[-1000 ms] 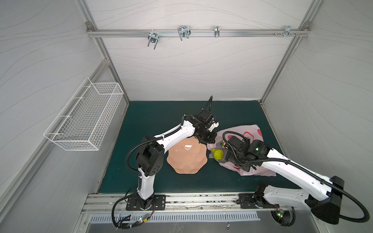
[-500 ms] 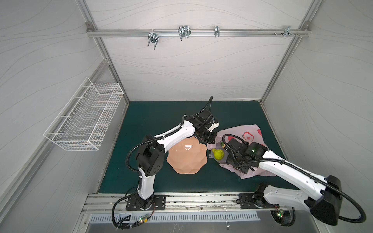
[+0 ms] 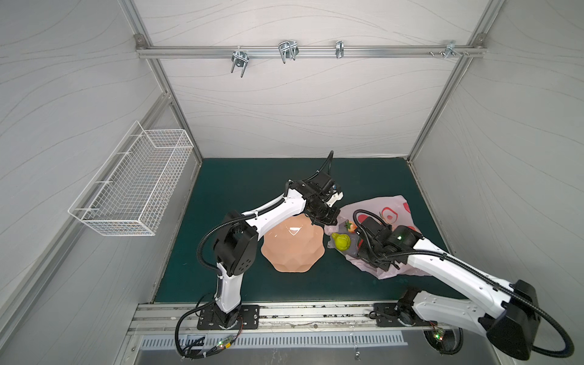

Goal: Place the fruits into the plastic bag
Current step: Pick up the plastic bag from the middle-right of the table.

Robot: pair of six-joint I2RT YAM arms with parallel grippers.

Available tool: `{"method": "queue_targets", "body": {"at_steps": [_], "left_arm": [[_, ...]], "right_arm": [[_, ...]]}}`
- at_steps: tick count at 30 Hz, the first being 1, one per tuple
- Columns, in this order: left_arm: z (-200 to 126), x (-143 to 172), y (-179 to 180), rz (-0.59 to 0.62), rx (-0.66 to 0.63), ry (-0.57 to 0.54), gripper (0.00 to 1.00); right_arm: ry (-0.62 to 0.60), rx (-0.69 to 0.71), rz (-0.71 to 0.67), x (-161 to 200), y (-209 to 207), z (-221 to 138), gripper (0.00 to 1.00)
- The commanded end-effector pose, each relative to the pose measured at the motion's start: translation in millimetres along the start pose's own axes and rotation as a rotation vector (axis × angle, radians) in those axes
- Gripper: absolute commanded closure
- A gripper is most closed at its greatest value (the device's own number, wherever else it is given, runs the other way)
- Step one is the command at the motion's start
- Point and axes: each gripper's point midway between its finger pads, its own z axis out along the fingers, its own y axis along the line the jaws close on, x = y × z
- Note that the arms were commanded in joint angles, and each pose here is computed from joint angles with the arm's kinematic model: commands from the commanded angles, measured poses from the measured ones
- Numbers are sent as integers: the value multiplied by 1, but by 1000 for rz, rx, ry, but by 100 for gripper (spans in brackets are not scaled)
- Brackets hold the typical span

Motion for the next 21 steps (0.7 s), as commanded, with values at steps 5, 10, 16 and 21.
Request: {"method": "queue_targets", "body": {"at_steps": [5,10,16,21], "left_arm": [[-13,-13,-4,-26,29,-30,100],[-32,-27,-11,-50,44,-67,100],[-59,-48,-20,-73,53,-129,100],[-90,-74,-27,-105,89,-215,100]], "right_arm": [[-33,-48,46,-7,-6,-24,100],[-68,-110,71,-18,-6,-47,100],[-95,-208,88,-37,1,-81,100],[-121,-298,87,-56,13,-114,100]]}}
